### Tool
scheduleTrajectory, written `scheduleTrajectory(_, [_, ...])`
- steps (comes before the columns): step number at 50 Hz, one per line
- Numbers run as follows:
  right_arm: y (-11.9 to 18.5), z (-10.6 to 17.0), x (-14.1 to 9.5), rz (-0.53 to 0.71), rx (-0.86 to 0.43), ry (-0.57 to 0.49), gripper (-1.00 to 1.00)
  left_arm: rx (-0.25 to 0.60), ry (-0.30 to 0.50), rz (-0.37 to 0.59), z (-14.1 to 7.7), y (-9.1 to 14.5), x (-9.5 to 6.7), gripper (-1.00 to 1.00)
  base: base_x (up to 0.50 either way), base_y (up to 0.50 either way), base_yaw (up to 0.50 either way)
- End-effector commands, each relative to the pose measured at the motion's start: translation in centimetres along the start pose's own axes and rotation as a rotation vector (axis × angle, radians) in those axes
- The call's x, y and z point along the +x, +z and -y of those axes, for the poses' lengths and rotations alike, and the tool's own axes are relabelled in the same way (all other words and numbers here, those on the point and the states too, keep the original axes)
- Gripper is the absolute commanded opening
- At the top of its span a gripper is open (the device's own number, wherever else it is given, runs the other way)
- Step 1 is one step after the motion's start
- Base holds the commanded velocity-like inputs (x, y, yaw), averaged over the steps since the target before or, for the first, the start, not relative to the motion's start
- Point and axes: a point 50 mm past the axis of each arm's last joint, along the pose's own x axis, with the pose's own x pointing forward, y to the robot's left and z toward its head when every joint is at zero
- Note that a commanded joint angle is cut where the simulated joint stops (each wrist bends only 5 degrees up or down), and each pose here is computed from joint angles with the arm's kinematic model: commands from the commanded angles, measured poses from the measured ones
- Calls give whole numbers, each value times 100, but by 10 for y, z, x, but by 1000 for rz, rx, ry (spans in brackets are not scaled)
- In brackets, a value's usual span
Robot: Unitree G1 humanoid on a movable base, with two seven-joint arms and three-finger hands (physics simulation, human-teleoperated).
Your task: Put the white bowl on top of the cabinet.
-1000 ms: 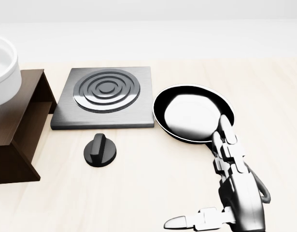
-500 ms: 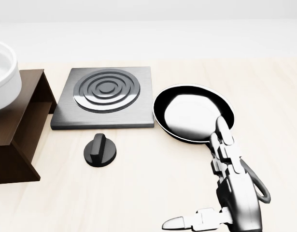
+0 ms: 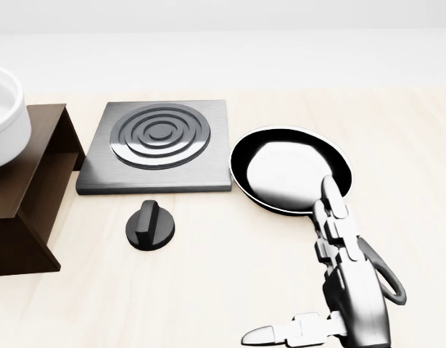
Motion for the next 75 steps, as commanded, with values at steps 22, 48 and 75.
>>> scheduleTrajectory(22, [-4,-3,1,-5,-8,8,100,1,64,-21,0,-7,2,-100,0,0,0])
scheduleTrajectory(48, [-5,-6,0,-7,-12,15,100,-15,53,-32,12,-13,3,-100,0,0,0])
scheduleTrajectory(75, [-8,-8,0,-11,-15,21,100,-20,42,-33,17,-14,4,100,0,0,0])
